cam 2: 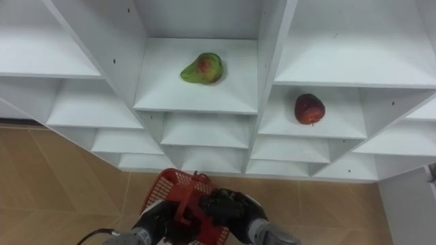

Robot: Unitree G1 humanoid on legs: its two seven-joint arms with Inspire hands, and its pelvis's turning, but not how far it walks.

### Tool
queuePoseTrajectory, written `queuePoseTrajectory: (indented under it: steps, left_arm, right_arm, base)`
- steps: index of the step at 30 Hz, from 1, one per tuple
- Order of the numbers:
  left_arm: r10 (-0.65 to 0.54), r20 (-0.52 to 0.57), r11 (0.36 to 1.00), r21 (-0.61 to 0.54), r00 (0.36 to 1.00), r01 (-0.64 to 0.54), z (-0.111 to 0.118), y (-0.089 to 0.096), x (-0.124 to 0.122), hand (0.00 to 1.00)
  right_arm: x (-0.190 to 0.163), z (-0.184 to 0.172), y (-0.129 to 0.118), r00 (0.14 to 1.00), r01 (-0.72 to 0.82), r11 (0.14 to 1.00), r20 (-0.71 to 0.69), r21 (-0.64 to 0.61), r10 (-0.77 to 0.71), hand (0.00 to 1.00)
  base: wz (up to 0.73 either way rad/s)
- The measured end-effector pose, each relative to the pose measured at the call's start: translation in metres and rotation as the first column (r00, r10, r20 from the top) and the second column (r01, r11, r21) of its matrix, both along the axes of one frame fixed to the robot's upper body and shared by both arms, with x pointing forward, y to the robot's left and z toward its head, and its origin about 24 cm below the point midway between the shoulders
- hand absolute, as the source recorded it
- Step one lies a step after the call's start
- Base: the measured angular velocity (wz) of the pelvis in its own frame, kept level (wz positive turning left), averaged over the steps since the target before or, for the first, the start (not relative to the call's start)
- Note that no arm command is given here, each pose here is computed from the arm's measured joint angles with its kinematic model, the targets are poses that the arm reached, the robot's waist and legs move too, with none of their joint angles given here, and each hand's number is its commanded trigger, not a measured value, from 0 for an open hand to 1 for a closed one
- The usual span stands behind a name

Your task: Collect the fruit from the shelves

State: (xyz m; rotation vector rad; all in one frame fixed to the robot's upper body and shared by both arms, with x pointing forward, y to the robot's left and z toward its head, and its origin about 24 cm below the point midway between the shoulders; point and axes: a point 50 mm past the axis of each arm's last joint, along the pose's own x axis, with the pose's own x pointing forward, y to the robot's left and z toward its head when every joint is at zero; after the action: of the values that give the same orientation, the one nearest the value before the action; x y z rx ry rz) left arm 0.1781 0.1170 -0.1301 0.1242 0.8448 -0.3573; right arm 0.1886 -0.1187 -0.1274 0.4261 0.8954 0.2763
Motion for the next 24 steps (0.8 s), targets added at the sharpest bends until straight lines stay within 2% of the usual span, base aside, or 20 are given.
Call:
queuePoseTrajectory:
  steps: [9, 10, 11, 24]
  left_arm:
    - [0.04, -0.009, 0.999, -0.032, 0.999, -0.04, 0.0, 0.0, 0.0, 1.0]
    - [0.04, -0.009, 0.999, -0.033, 0.999, -0.04, 0.0, 0.0, 0.001, 1.0]
    - [0.04, -0.009, 0.999, -0.032, 0.999, -0.04, 0.0, 0.0, 0.001, 1.0]
    - [0.025, -0.029, 0.999, -0.02, 0.999, -0.025, -0.003, 0.001, -0.005, 1.0]
  right_arm:
    - [-0.007, -0.005, -0.003, 0.999, -0.015, 1.0, -0.032, -0.005, 0.014, 1.0]
    - [-0.008, -0.006, -0.003, 0.999, -0.021, 1.0, -0.04, -0.003, 0.021, 0.52]
    - [-0.008, -0.006, -0.003, 0.999, -0.023, 1.0, -0.042, -0.002, 0.023, 0.0]
    - [-0.03, -0.02, -0.016, 0.988, -0.019, 0.999, -0.152, -0.046, 0.012, 0.0]
  base:
    - [-0.03]
    - [0.0]
    - [0.0]
    - [0.0]
